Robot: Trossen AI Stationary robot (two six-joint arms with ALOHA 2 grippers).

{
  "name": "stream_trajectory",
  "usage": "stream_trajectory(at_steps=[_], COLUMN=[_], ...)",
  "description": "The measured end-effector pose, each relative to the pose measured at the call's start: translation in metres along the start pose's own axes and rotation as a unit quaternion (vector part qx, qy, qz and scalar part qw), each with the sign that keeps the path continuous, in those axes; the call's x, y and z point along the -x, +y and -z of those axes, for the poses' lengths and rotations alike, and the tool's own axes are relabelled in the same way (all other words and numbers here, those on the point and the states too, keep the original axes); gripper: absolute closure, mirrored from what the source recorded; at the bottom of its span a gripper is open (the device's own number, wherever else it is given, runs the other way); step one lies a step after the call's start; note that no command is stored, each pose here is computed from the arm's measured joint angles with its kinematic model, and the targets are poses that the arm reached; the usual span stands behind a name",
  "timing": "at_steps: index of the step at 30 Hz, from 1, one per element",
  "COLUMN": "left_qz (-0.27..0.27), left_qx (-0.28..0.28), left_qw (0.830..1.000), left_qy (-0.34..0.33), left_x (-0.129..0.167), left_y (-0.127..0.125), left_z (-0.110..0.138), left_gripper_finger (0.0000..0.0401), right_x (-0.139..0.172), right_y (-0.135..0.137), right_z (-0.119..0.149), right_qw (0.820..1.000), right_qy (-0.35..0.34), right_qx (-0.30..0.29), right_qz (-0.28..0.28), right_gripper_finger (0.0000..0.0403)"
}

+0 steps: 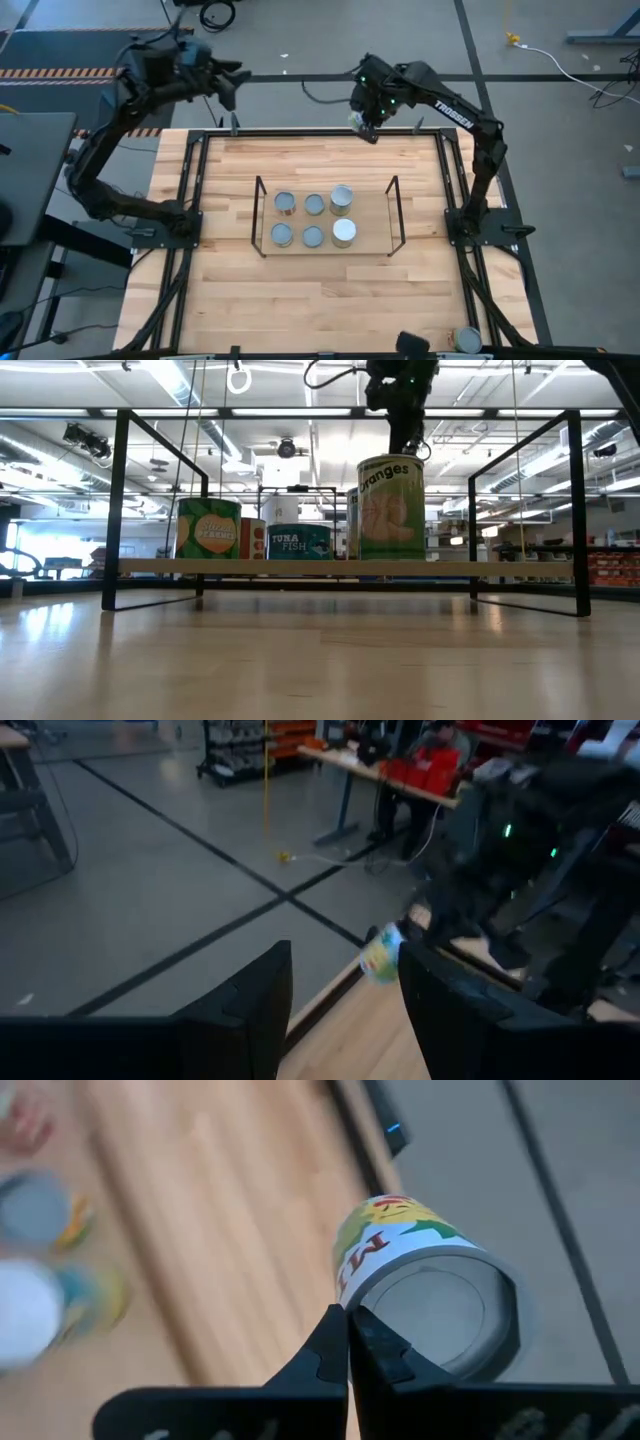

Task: Pick and place cans onto a shelf
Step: Put the canned mixed fruit on the shelf

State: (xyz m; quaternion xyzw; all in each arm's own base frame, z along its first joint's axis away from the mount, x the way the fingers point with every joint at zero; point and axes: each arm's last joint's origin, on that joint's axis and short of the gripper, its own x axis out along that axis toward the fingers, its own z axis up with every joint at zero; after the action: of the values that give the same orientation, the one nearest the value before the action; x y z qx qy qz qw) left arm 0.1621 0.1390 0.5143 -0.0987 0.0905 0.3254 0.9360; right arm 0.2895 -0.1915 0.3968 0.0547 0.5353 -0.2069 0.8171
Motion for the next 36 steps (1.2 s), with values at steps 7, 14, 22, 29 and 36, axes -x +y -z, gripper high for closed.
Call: stream_trajectory(at_steps=[7,14,22,29,36], left_qz=[0.011,0.012,0.010,0.023,0.042], left_qx=[0.003,0.035,0.043,0.043,0.037], left_qw=[1.000,0.998,0.995,0.996,0.998], left_qy=[-0.009,0.044,0.094,0.072,-0.006], left_x=[0.016,0.022,0.024,0.022,0.021], left_y=[0.001,0.002,0.000,-0.006,-0.012], left_z=[-0.002,0.009,0.019,0.015,0.000], left_gripper_finger=[0.0213,0.0213,0.0213,0.0213,0.0213], right_x=[-0.003,-0.002,-0.017,-0.034,-0.047], right_y=[0.027,0.040,0.051,0.068,0.096], right_z=[-0.006,-0.006,0.004,0.020,0.031], right_qw=[0.996,0.992,0.986,0.979,0.972], right_qy=[-0.005,-0.008,0.049,0.140,0.188], right_qx=[0.080,0.098,0.085,0.106,0.087], right_qz=[-0.031,-0.084,-0.133,-0.105,-0.113], right_gripper_finger=[0.0402,0.0401,0.0400,0.0400,0.0399])
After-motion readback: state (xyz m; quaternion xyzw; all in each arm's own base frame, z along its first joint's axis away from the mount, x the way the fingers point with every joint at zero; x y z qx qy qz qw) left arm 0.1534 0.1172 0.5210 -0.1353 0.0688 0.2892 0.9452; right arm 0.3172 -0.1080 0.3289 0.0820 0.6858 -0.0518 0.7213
